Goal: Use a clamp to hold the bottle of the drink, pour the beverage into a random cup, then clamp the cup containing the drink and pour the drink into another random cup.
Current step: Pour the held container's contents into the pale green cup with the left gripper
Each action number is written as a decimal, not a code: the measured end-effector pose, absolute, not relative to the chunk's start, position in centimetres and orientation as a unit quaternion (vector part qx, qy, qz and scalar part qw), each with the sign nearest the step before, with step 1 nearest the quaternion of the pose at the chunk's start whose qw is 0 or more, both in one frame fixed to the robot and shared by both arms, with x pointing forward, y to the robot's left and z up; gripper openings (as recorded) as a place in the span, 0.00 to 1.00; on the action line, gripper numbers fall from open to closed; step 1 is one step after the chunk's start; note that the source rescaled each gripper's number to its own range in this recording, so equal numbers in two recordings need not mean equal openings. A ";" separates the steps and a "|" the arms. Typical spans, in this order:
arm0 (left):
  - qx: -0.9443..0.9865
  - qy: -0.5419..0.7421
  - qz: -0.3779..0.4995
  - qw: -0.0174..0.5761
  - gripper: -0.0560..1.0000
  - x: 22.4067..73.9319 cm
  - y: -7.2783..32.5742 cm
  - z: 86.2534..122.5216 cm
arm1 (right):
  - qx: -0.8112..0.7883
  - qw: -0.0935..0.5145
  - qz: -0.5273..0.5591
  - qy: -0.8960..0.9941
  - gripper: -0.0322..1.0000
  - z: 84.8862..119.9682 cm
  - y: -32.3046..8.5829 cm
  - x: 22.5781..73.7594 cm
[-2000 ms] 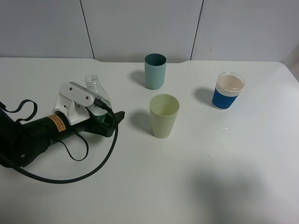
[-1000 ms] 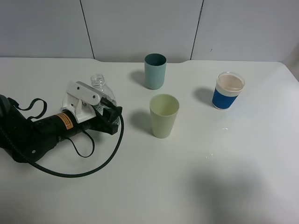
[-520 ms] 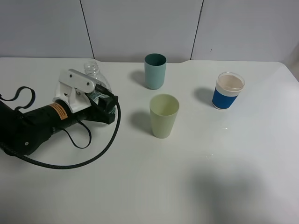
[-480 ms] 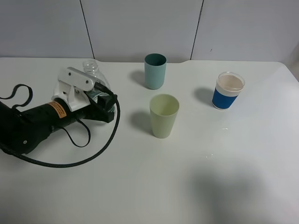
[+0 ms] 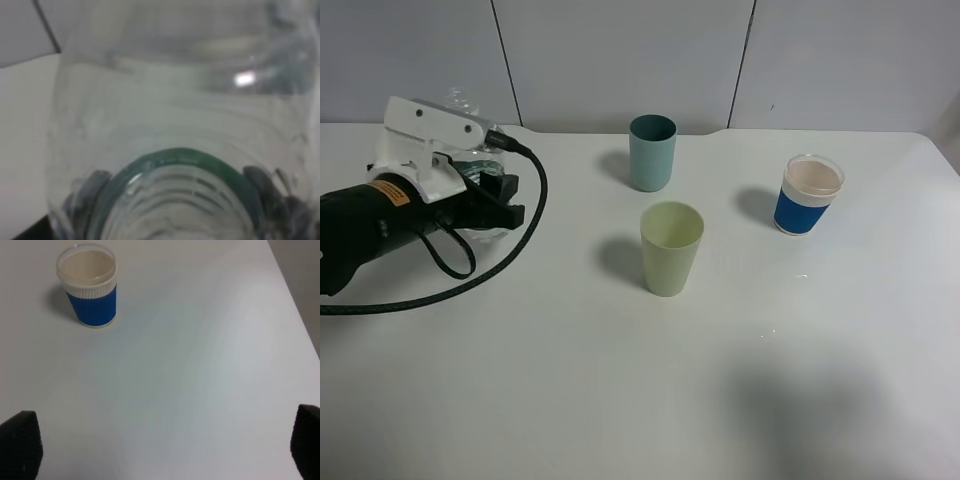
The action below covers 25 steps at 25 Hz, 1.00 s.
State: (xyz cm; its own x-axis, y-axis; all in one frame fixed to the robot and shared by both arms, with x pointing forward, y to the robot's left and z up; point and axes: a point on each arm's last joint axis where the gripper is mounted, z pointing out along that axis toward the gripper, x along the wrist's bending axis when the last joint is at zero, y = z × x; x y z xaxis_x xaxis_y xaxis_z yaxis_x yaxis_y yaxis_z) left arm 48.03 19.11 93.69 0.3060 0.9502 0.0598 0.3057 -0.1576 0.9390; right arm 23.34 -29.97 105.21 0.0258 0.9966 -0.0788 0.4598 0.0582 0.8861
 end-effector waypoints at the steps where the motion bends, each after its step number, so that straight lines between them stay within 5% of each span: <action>1: 0.669 0.472 0.381 0.429 0.12 47.7 19.4 94.4 | 0.597 0.396 0.339 0.610 1.00 105.2 -30.0 23.3; 15: 0.753 0.365 0.487 0.249 0.12 46.5 14.9 98.6 | 0.597 0.396 0.339 0.610 1.00 105.2 -30.0 23.3; 25: 0.762 0.340 0.506 0.220 0.12 47.4 12.8 99.4 | 0.597 0.396 0.339 0.610 1.00 105.2 -30.0 23.3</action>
